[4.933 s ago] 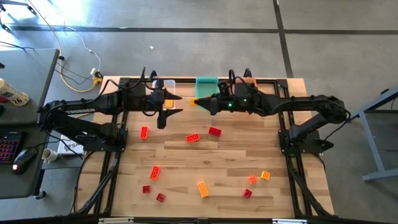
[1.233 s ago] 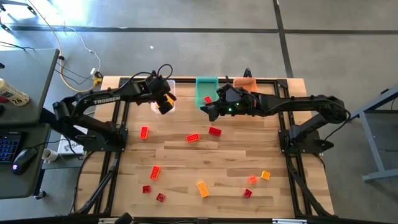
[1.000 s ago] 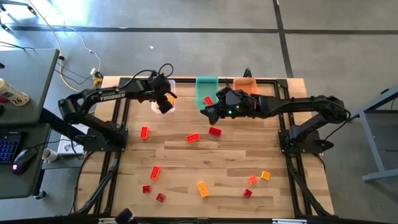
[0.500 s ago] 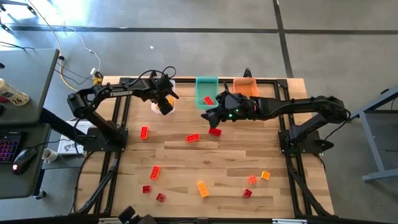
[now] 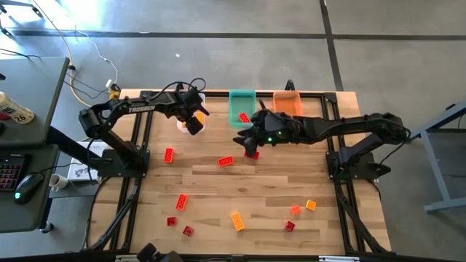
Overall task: Sort & place blocks by color
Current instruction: Put the orange game piece into the blue bin
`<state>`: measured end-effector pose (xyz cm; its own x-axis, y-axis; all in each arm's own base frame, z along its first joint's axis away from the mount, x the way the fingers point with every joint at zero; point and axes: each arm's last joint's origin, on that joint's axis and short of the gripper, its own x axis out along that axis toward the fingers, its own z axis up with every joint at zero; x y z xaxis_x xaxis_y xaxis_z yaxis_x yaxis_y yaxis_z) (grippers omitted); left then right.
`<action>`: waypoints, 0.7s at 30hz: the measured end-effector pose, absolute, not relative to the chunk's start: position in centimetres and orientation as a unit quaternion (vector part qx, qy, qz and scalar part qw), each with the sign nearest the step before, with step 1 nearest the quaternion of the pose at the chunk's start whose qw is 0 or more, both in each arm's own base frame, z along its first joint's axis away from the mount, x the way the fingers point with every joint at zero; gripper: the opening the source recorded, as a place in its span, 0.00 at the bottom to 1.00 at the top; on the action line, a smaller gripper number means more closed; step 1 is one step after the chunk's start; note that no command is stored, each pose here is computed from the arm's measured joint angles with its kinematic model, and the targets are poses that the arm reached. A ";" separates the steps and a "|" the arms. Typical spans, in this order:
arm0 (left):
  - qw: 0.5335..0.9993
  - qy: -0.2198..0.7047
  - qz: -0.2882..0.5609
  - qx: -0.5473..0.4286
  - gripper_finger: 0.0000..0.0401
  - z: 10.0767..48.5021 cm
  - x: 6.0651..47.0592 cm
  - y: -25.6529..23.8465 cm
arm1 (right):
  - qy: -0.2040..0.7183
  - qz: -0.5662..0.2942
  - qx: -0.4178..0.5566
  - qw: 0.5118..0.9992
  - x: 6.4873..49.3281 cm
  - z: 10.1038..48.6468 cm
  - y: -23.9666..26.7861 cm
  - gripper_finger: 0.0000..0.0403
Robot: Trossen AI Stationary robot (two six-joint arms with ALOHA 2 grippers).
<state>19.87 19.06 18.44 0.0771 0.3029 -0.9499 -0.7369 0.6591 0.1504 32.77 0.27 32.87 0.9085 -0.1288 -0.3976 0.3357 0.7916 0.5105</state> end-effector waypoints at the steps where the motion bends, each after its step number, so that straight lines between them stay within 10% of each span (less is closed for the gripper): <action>1: 0.707 0.574 0.369 -0.188 0.50 18.7 19.9 19.1 | 0.167 -0.117 0.287 0.936 32.8 33.0 0.5 0.46; 21: 0.770 0.521 0.318 -0.186 0.52 28.9 20.2 16.2 | 0.106 -0.083 0.219 0.966 33.3 34.4 0.8 0.46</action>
<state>20.19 16.17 28.94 0.2551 0.2971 -0.9201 -0.6839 0.7281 0.0454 33.27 0.78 34.39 0.9636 -0.1133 -0.2421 0.2067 0.8901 0.4062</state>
